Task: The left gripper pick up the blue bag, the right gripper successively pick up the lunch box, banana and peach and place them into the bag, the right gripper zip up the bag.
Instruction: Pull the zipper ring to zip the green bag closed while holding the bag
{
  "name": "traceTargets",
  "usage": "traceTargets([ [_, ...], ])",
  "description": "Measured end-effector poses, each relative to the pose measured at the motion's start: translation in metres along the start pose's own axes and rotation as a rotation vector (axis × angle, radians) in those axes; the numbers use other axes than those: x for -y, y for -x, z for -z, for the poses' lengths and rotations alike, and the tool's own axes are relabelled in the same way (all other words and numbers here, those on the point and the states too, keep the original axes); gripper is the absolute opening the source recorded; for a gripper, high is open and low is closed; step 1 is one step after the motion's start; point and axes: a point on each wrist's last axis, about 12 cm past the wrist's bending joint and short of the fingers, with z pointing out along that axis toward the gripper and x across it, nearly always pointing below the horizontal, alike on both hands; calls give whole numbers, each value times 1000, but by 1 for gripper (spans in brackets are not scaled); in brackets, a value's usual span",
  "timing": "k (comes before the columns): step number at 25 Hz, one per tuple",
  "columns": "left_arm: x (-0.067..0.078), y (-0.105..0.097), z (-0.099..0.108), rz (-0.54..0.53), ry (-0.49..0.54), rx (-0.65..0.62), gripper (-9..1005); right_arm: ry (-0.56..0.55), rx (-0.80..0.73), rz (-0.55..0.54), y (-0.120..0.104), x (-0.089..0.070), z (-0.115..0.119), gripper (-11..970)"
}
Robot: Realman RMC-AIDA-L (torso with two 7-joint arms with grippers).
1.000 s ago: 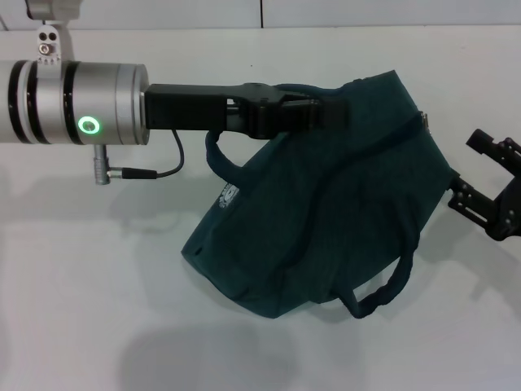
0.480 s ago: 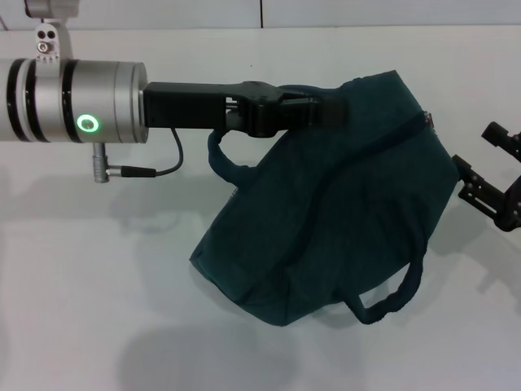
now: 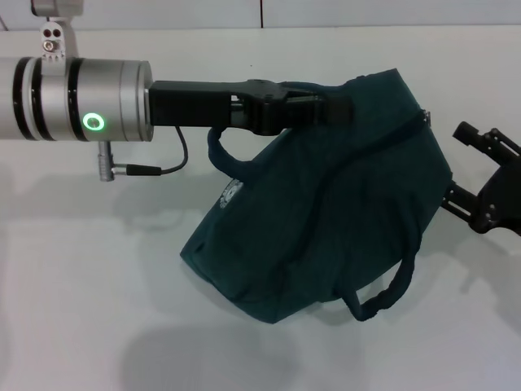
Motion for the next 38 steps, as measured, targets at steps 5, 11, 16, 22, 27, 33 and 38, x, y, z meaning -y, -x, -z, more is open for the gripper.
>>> traceTargets([
  [5,0,0,0,2,1,1,54,36,11,19,3,-1,-8,725],
  [11,-1,0,0,2,11,5,54,78,38,40,9,-4,-18,726],
  [16,-2,-2,1,8,15,8,54,82,58,46,12,-4,-17,725],
  [22,-2,-4,3,14,20,12,54,54,78,36,12,-4,-11,723],
  [27,-2,-4,3,14,21,12,54,49,90,55,13,-5,-6,656],
  [33,-2,-4,3,15,21,12,54,48,103,53,14,-6,-4,485],
  [38,-2,-5,3,19,20,12,54,25,110,49,14,-5,0,419],
])
